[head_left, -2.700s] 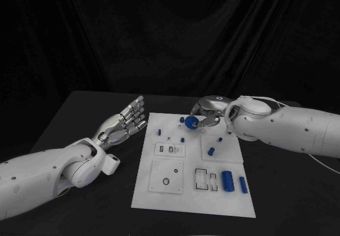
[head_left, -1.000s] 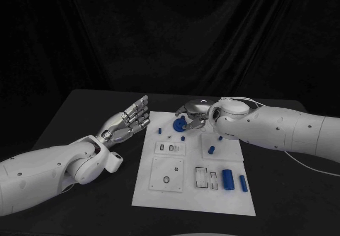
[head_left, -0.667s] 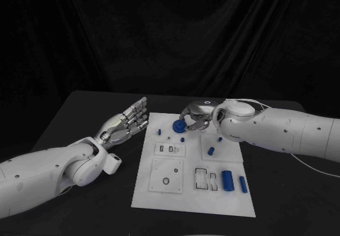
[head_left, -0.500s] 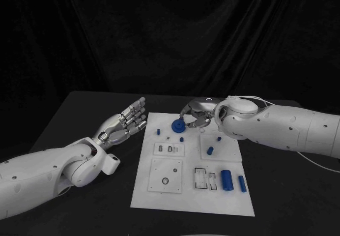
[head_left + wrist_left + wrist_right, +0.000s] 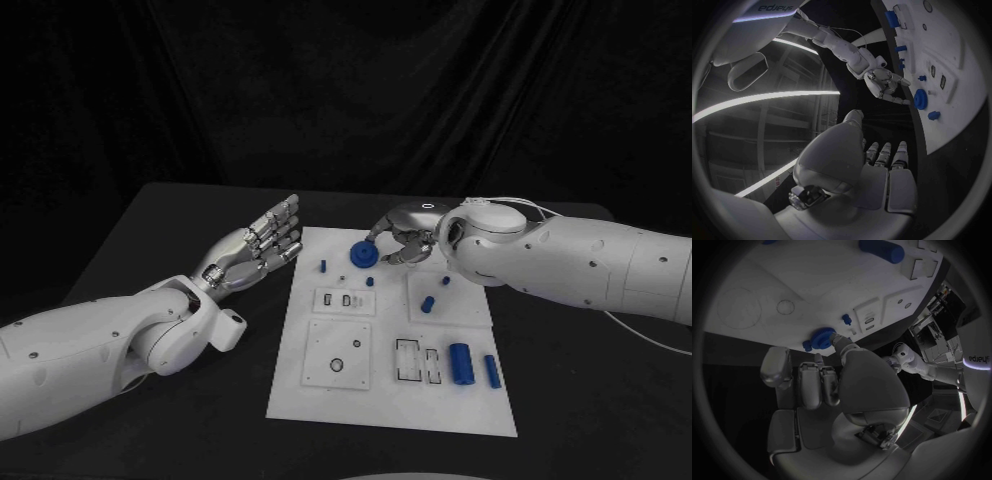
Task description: Assemble the parts on the task board
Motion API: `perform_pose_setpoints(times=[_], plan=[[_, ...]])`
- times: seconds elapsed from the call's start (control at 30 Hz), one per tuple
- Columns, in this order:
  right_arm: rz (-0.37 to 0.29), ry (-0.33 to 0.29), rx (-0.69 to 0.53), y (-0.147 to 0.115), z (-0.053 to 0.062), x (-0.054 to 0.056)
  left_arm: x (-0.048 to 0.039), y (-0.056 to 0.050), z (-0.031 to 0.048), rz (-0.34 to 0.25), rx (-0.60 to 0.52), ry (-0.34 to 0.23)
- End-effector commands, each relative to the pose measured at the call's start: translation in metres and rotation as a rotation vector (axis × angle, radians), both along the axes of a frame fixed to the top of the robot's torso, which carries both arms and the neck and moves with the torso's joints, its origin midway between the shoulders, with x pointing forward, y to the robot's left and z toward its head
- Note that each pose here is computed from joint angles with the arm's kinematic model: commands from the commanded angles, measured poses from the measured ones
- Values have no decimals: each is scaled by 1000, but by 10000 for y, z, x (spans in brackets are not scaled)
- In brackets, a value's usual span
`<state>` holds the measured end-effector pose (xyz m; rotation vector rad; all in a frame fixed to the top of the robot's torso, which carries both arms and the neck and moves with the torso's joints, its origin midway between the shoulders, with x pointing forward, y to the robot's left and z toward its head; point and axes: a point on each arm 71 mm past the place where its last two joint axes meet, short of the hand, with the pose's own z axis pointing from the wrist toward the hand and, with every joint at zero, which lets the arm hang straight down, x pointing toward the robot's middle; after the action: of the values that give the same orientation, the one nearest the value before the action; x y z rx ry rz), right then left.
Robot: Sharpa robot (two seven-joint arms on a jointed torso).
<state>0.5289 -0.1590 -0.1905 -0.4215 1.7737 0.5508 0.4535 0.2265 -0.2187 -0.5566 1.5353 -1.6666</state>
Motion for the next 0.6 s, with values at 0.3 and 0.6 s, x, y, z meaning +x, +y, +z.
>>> perform_pose_setpoints(times=[0.3, 0.6], plan=[[-32, 62, -61, -33, -142, 31, -15, -35, 31, -26, -31, -24], [-42, 69, -67, -67, -168, 32, -14, -27, 29, -25, -29, -22]])
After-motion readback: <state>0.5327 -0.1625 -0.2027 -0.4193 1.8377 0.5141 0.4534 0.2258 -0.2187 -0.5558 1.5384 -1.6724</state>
